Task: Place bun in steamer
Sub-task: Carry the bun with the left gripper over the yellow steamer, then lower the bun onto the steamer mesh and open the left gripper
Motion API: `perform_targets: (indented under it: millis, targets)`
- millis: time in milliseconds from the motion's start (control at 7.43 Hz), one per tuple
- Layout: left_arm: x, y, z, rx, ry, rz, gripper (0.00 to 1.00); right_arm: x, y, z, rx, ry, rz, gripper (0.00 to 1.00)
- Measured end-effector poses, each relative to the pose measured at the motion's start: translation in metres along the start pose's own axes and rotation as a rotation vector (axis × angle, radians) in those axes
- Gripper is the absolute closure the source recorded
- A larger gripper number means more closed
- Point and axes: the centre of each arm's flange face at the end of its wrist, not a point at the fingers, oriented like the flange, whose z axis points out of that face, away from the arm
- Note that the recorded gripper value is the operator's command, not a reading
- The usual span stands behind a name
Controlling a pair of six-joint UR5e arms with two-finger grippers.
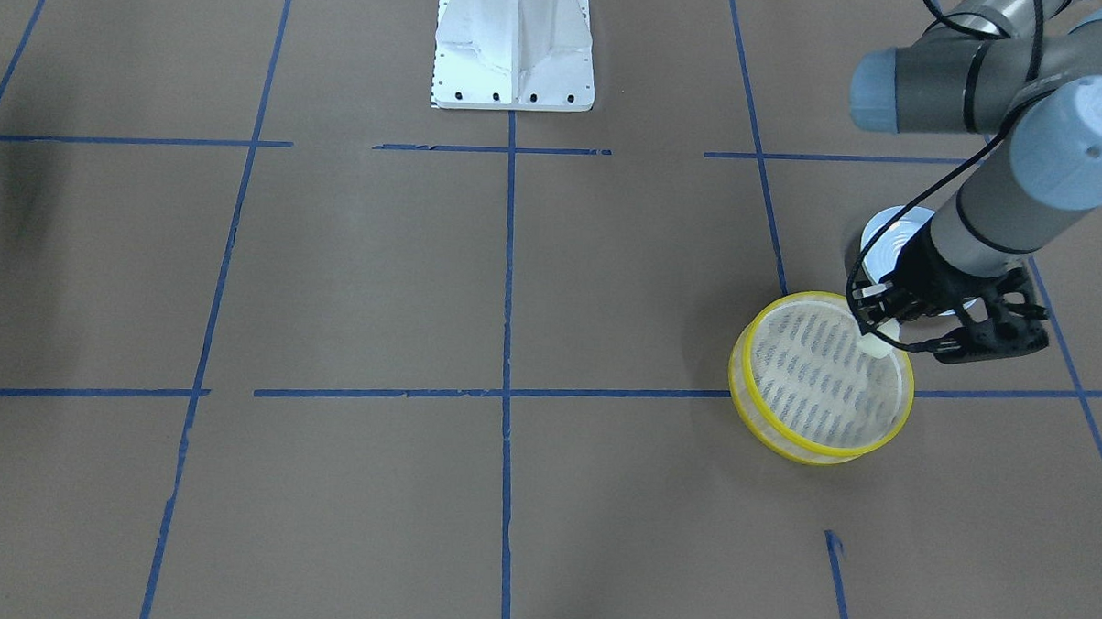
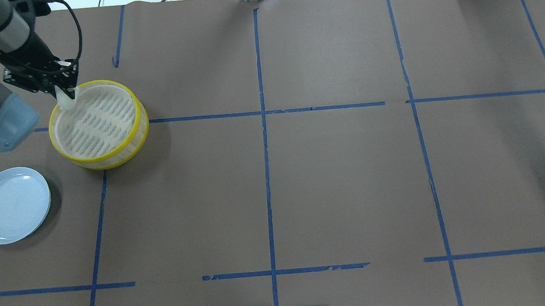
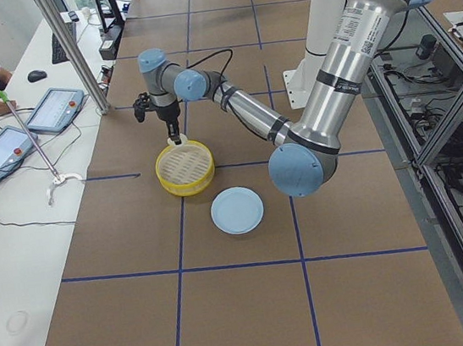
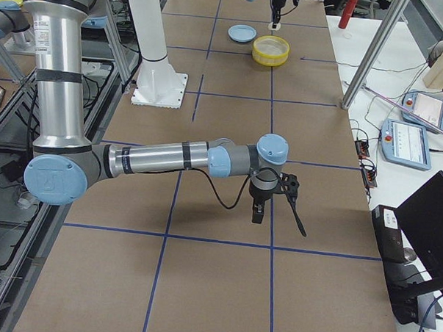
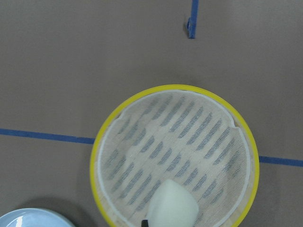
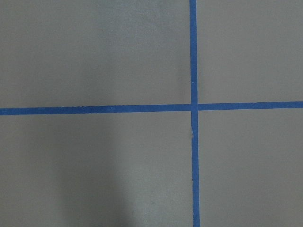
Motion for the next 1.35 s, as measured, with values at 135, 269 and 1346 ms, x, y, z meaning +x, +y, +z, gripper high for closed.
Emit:
perform_targets:
  millis: [135,269,1346]
  targets:
    - [0.007,-0.001,0.028,-0.002,0.017,-0.006,0.69,0.0,0.0,0.0,0.0,0.0,0.0,0.0]
    - [0.01,-0.002,0.049,-0.006,0.025,-0.01,0.69,0.0,0.0,0.0,0.0,0.0,0.0,0.0]
    - [-0.011,0.012,0.115,-0.038,0.011,0.004,0.0,0.0,0.0,0.0,0.0,0.0,0.0,0.0]
